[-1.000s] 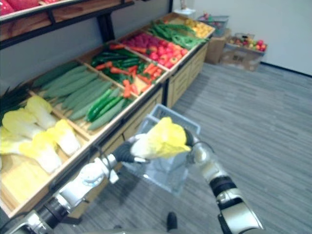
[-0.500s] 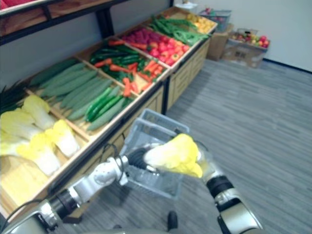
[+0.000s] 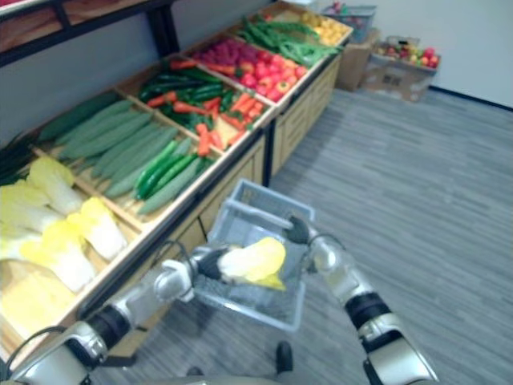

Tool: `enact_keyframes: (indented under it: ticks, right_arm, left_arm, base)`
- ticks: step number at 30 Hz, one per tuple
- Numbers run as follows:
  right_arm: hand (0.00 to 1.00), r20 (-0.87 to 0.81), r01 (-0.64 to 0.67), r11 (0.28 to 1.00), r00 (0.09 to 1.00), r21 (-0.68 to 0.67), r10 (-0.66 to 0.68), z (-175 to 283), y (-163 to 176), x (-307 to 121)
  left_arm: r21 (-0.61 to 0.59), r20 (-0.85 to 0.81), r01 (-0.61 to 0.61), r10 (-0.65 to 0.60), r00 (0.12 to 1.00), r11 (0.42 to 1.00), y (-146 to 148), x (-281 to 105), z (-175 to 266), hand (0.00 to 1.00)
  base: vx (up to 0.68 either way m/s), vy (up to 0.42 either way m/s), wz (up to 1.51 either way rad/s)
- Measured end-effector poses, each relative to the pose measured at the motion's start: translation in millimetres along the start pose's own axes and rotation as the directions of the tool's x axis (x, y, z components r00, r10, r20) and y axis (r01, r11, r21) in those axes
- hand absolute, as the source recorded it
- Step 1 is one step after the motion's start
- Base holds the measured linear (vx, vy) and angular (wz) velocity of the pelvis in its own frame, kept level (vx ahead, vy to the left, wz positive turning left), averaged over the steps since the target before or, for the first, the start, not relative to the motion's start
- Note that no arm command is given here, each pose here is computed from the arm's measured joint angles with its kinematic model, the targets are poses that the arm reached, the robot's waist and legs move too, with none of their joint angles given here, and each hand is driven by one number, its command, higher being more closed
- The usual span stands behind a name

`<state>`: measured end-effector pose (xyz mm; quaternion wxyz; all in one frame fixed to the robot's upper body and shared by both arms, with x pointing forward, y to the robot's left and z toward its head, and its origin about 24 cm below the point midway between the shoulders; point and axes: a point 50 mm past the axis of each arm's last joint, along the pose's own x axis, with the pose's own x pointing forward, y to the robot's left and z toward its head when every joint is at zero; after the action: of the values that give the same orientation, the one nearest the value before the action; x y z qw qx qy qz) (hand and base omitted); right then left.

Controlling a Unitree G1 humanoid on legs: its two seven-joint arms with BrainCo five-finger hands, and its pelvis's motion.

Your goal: Pick vegetable in the basket

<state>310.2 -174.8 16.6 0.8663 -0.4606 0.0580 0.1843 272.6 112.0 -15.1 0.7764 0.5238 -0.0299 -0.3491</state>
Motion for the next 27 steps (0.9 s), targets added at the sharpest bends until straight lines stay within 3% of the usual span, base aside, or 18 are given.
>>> enact_keyframes:
  ticks: [6,7,23,25,27]
  right_arm:
    - [1.0,0.014,-0.047,0.999,0.999,-0.018,0.047,2.7,7.1,0.2]
    - [1.0,0.016,-0.05,0.999,0.999,-0.02,0.05,3.0,7.8,0.2]
    - [1.0,0.012,-0.058,0.998,0.998,-0.019,0.058,0.8,8.2,-0.2]
    - [1.0,0.003,-0.058,0.998,0.998,-0.017,0.058,-1.3,8.0,-0.4]
    - [1.0,-0.022,-0.051,0.999,0.998,-0.002,0.051,-7.0,7.0,-1.1]
  left_arm:
    - [0.023,-0.031,0.014,-0.013,0.999,1.0,-6.4,0.3,-5.6,1.0]
    - [0.028,-0.041,0.01,-0.009,0.999,1.0,-5.9,0.0,-7.8,0.0]
    - [0.004,-0.078,-0.026,0.026,0.997,1.0,-4.3,2.9,-11.9,0.0]
    - [-0.022,-0.076,-0.03,0.028,0.997,0.999,-3.2,3.1,-11.4,0.0]
    - [-0.128,-0.084,-0.063,0.053,0.995,0.99,1.9,1.9,-10.8,0.0]
  base:
    - [0.01,-0.015,-0.05]
    - [0.0,0.0,0.0]
    - [0.0,-0.006,0.01]
    - [0.0,-0.017,0.08]
    - [0.0,-0.013,0.22]
